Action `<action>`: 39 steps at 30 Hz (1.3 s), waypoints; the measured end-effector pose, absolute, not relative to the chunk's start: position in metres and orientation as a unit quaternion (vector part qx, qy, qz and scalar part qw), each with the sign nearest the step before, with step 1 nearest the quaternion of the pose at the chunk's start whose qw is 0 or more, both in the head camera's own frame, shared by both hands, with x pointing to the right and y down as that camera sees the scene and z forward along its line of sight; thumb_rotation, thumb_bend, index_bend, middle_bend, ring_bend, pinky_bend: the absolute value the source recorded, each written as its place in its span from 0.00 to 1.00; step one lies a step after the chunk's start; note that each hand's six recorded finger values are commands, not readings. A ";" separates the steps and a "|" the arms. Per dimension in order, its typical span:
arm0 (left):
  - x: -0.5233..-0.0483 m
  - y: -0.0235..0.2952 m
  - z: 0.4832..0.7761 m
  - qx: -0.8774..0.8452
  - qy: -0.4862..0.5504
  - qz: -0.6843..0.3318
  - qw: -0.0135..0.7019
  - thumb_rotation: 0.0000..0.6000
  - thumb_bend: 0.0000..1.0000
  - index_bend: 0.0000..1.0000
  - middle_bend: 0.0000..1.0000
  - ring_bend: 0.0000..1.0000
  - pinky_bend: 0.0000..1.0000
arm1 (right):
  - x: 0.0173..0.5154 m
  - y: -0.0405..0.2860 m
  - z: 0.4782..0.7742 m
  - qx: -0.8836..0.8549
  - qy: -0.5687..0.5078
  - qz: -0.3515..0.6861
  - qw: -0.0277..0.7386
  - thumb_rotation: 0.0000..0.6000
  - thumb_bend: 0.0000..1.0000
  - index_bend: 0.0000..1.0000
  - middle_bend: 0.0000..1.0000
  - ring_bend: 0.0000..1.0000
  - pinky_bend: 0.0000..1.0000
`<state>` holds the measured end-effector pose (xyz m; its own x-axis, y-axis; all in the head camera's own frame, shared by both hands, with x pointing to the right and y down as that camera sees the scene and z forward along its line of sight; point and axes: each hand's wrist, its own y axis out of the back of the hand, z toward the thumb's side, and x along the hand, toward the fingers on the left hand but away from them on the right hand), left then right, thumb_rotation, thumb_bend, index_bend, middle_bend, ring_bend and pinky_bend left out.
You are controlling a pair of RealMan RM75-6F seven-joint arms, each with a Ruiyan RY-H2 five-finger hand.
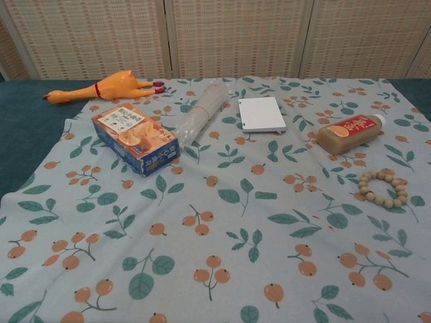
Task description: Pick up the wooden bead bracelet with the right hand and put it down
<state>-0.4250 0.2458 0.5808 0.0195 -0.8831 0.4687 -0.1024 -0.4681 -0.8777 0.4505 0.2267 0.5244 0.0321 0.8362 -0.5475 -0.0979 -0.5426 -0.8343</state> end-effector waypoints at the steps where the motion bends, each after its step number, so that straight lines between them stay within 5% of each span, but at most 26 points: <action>1: -0.426 0.246 0.580 -0.631 0.391 -0.580 0.335 1.00 0.40 0.00 0.00 0.00 0.08 | 0.450 0.227 0.526 -0.616 -0.298 0.627 0.373 0.88 0.23 0.00 0.00 0.00 0.00; 9: -0.434 0.245 0.577 -0.632 0.395 -0.582 0.325 1.00 0.40 0.00 0.00 0.00 0.08 | 0.432 0.226 0.561 -0.654 -0.256 0.611 0.366 0.91 0.27 0.01 0.08 0.00 0.00; 12: -0.438 0.242 0.575 -0.629 0.401 -0.582 0.323 1.00 0.40 0.00 0.00 0.00 0.08 | 0.415 0.223 0.585 -0.671 -0.227 0.597 0.377 1.00 0.27 0.08 0.13 0.00 0.00; 20: -0.435 0.243 0.572 -0.634 0.401 -0.569 0.338 1.00 0.41 0.00 0.00 0.00 0.09 | 0.366 0.211 0.648 -0.694 -0.175 0.557 0.422 1.00 0.30 0.26 0.28 0.00 0.00; 29: -0.438 0.241 0.571 -0.633 0.409 -0.561 0.343 1.00 0.41 0.00 0.00 0.00 0.09 | 0.336 0.198 0.693 -0.676 -0.127 0.554 0.469 1.00 0.31 0.34 0.31 0.00 0.00; 39: -0.440 0.242 0.575 -0.636 0.400 -0.568 0.335 1.00 0.41 0.00 0.00 0.00 0.09 | 0.341 0.197 0.708 -0.667 -0.108 0.570 0.467 1.00 0.31 0.35 0.32 0.01 0.00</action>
